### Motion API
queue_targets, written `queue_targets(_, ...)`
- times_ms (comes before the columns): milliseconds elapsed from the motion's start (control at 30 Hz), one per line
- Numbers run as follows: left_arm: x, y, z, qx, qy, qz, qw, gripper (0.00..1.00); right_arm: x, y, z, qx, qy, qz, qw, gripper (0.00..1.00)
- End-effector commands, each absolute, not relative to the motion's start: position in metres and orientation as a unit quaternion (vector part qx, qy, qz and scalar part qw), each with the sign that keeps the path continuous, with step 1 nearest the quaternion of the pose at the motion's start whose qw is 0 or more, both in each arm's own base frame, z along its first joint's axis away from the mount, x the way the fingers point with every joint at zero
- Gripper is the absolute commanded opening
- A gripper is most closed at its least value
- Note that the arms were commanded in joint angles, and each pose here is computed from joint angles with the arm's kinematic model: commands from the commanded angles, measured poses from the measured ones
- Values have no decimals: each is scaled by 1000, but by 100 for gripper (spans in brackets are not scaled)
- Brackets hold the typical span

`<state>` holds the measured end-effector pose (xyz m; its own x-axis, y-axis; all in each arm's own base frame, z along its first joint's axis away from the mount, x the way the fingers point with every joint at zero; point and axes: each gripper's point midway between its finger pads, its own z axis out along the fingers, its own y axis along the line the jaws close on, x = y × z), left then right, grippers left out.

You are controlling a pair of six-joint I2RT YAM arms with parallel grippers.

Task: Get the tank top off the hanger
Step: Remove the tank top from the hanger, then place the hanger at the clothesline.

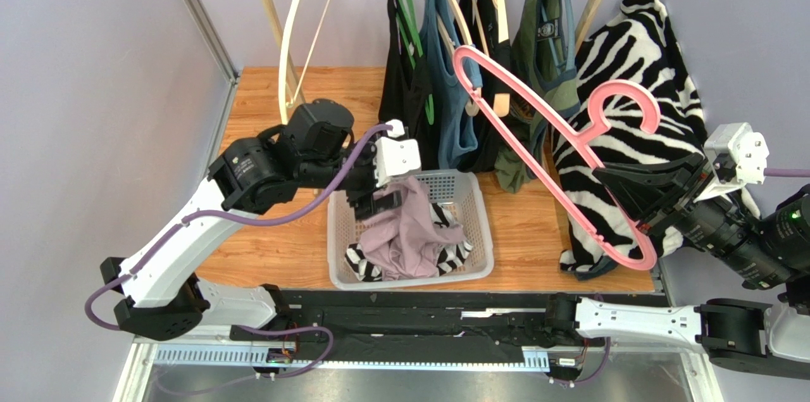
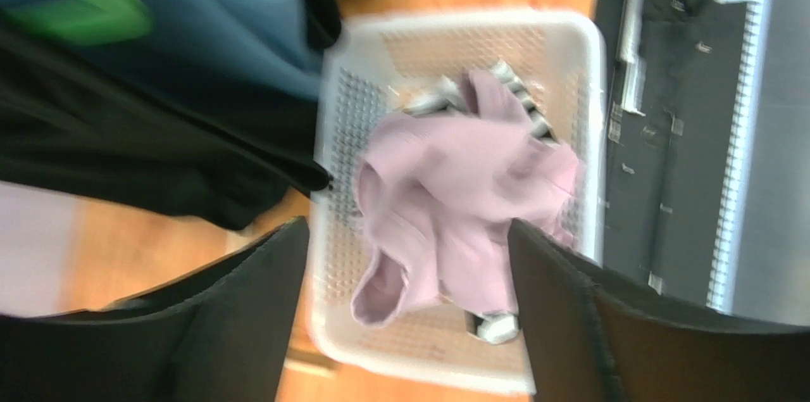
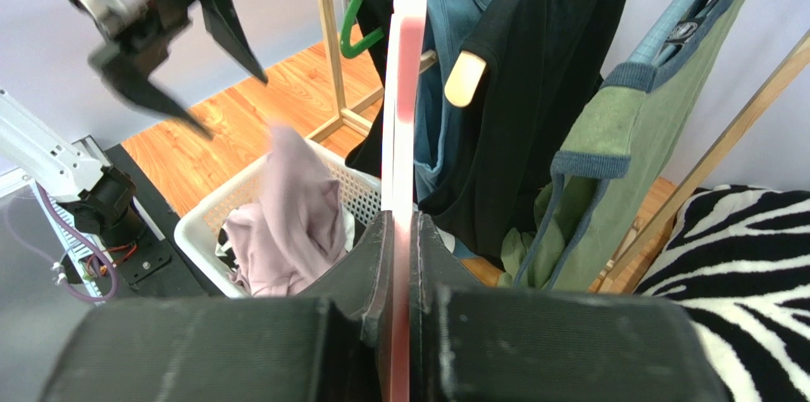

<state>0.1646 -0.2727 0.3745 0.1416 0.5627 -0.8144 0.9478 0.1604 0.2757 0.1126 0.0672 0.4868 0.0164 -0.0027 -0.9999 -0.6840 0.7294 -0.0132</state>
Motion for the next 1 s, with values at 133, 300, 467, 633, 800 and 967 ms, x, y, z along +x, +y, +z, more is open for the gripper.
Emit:
queue_targets(133,141,-237,407,612,590,-213,483,96,115,96,487,-296,655,254,647,0)
queue_targets(300,104,-211,486,602,508,-256,560,97,107,130,452,-371,675,246,588,0)
queue_targets(467,84,-194,488,633,466,-257,562,97,73,173,427,-477,643,306,515,0)
queue_targets(633,76,-201,453,658,476,-282,511,97,60,197,409,-532,628,322,468,0)
queue_targets(800,69,-207,431,673,485,-306,467,96,56,214,408,-554,611,330,460,0)
queue_targets(967,67,-212,405,678,508,-322,421,92,58,226,414,-558,602,331,465,0)
